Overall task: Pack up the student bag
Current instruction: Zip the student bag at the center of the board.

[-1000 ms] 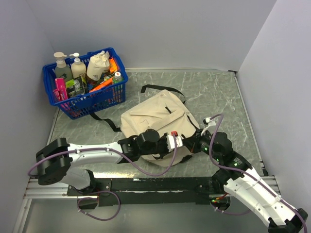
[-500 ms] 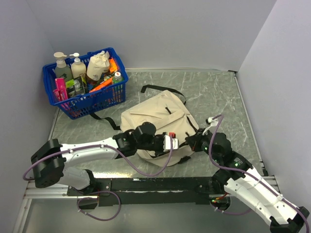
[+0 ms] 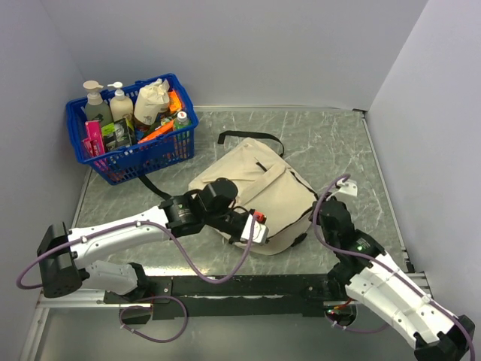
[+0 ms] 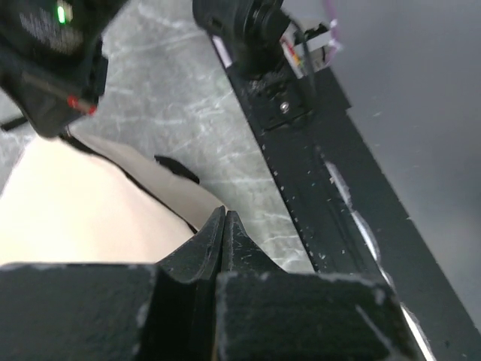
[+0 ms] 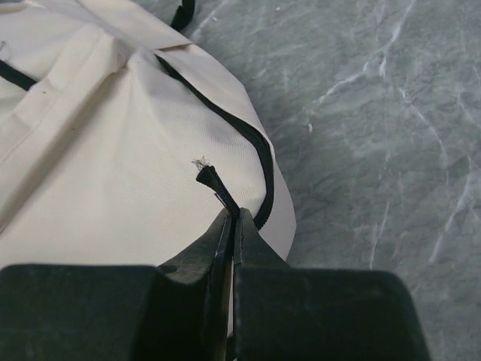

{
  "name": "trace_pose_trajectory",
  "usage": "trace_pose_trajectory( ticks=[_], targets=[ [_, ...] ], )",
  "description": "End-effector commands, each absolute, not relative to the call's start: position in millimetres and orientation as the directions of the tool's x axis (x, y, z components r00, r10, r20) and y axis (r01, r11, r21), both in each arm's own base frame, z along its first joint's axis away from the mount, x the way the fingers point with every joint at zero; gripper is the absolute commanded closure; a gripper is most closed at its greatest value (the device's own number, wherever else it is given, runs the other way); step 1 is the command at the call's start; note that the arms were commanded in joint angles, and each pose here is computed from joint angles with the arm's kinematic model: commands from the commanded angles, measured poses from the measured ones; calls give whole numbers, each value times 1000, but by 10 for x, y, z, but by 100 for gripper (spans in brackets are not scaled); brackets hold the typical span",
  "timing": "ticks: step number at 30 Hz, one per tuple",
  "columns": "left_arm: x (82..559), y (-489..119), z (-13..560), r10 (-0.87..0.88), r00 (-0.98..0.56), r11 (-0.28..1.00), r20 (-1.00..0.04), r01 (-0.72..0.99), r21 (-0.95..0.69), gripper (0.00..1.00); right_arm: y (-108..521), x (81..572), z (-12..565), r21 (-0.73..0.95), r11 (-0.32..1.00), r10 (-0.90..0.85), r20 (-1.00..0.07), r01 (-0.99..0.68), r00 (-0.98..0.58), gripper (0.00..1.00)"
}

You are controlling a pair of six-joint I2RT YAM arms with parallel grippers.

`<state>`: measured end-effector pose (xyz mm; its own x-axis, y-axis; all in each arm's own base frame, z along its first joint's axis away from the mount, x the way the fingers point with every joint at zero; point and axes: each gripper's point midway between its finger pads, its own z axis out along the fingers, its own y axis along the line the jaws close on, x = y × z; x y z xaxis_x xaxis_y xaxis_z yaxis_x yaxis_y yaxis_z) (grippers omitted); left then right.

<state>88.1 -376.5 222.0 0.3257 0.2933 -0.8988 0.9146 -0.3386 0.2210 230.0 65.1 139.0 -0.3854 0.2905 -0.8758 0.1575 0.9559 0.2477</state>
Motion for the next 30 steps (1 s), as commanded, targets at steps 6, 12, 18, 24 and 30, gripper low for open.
trace_pose_trajectory(
  ticks=[6,12,18,24,30],
  targets=[
    [1046,-3889,2690,254,273,-197,-928,954,226,99,1330,2257,1784,448,870,345,-850,-204,-398,100],
    [1058,-3682,2484,237,374,-171,-897,925,340,99,1857,1775,1863,563,653,302,-807,-506,-508,100],
    [1548,-4121,1949,425,125,37,-897,987,155,99,1865,1658,1770,575,629,286,-797,-523,-532,100],
    [1678,-4400,1633,430,57,82,-901,991,102,89,1789,1645,1700,543,677,240,-801,-497,-549,100],
    [1675,-4412,1654,409,62,92,-911,990,108,89,1616,1720,1711,520,735,280,-817,-435,-503,73]
  ],
)
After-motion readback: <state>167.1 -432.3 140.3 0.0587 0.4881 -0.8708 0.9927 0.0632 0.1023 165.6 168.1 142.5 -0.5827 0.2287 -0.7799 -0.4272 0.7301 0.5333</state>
